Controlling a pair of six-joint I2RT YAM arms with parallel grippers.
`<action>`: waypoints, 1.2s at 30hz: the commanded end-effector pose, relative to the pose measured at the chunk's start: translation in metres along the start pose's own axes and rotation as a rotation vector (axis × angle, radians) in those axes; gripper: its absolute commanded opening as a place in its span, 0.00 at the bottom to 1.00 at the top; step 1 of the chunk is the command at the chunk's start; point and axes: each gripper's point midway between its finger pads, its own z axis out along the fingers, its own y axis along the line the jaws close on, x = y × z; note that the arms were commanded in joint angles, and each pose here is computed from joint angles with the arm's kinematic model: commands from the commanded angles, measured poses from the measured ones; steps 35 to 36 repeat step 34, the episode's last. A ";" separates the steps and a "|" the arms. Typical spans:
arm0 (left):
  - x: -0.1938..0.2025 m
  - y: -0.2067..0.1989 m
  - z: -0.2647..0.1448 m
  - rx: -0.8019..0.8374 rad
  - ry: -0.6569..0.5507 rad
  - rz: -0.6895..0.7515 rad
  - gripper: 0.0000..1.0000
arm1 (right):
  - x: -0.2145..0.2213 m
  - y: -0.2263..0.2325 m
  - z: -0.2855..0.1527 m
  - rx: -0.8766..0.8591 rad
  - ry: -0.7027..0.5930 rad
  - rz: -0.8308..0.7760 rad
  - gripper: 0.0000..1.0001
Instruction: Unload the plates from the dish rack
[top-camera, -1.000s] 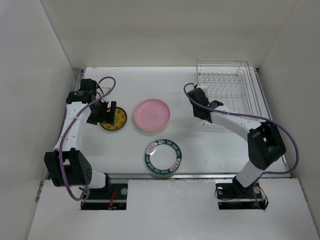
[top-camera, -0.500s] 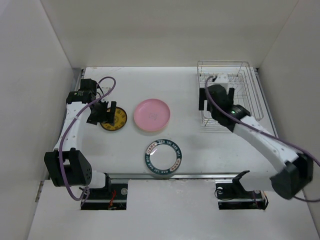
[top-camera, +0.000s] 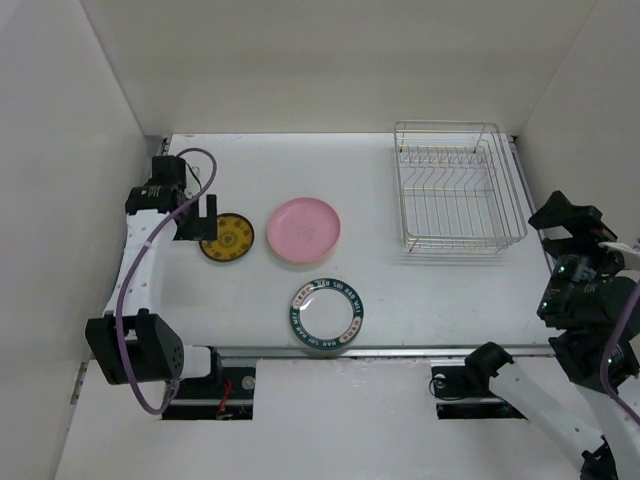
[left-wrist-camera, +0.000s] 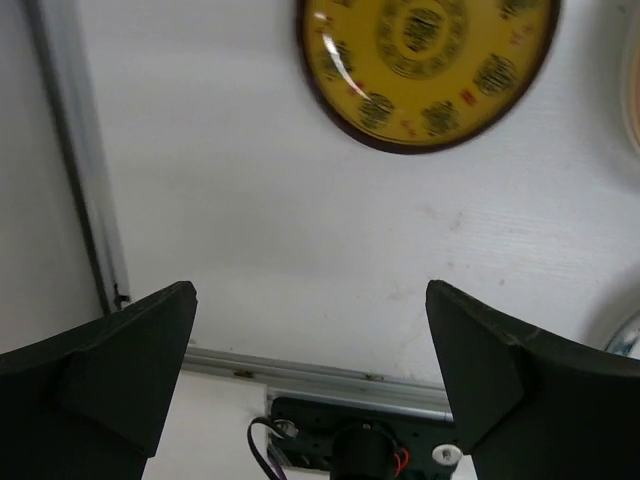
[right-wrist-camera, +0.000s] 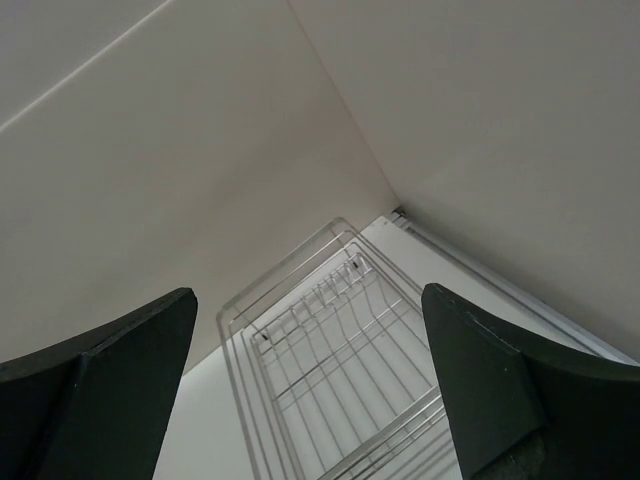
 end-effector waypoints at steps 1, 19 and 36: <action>-0.012 0.049 -0.024 -0.235 -0.125 -0.164 1.00 | -0.006 -0.025 -0.004 0.093 -0.031 -0.031 1.00; 0.003 0.150 -0.122 -0.732 -0.335 -0.497 1.00 | -0.013 -0.031 -0.011 0.043 -0.036 -0.062 1.00; 0.004 0.133 -0.112 -0.604 -0.304 -0.428 1.00 | 0.001 -0.013 -0.005 -0.005 -0.004 -0.107 1.00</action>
